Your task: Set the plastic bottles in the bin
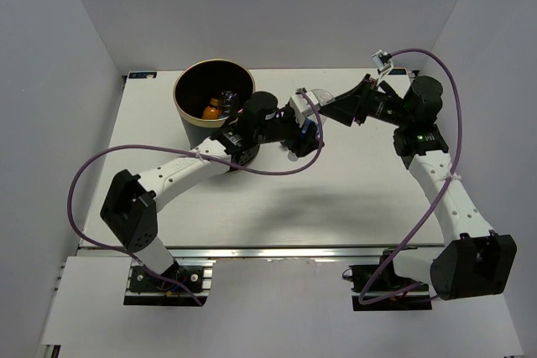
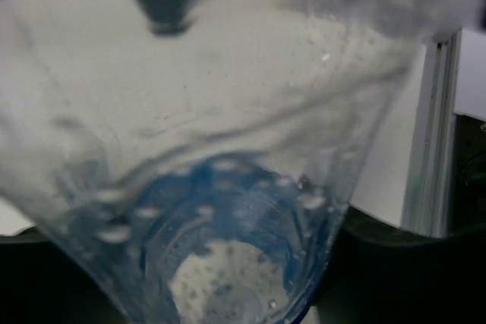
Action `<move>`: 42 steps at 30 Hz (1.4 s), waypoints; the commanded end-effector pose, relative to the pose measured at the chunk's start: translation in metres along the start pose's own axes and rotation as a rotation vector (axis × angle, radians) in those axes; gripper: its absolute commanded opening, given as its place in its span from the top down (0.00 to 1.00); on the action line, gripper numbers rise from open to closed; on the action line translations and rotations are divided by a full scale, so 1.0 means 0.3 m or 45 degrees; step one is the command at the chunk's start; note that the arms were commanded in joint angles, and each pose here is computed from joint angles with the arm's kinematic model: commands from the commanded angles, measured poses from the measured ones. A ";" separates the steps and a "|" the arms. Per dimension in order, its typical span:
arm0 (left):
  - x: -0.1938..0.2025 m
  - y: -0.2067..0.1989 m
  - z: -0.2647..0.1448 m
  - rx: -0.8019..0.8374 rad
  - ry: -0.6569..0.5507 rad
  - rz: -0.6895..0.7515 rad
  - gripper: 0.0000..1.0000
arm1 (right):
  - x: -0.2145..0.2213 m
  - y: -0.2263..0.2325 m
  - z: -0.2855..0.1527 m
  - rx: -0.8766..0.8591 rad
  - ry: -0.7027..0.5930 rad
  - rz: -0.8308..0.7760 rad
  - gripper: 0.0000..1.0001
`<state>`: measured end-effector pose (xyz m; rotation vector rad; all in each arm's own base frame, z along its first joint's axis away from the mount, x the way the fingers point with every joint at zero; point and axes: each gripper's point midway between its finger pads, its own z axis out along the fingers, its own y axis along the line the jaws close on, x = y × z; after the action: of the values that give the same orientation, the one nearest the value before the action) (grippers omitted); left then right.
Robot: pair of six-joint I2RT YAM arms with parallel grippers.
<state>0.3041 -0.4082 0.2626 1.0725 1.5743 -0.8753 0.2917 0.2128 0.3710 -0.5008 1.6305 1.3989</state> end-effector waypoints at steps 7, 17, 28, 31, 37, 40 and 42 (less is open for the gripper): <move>-0.172 0.111 -0.097 -0.289 -0.176 0.029 0.58 | -0.101 0.000 -0.001 0.086 -0.025 -0.249 0.11; -0.410 0.445 -0.490 -0.839 -0.484 -0.157 0.56 | -0.218 -0.104 -0.152 0.247 -0.138 -0.259 0.11; -0.312 0.783 -0.798 -1.445 -0.523 -0.257 0.24 | -0.129 -0.440 -0.140 0.829 -0.064 -0.241 0.11; -0.262 0.808 -0.804 -1.496 -0.479 -0.286 0.02 | -0.055 -0.514 -0.113 0.940 -0.020 -0.251 0.11; -0.330 0.781 -0.862 -1.503 -0.478 -0.253 0.02 | 0.101 -0.630 -0.001 1.075 0.174 -0.222 0.11; -0.375 0.743 -0.879 -1.457 -0.482 -0.241 0.02 | 0.162 -0.677 0.055 1.145 0.230 -0.195 0.11; -0.392 0.715 -0.897 -1.443 -0.514 -0.265 0.02 | 0.202 -0.730 0.078 1.215 0.237 -0.150 0.11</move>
<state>0.4581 -0.1224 0.3839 -0.0591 1.5703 -0.1316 0.4228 0.1911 0.1939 -0.2218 2.1533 0.4998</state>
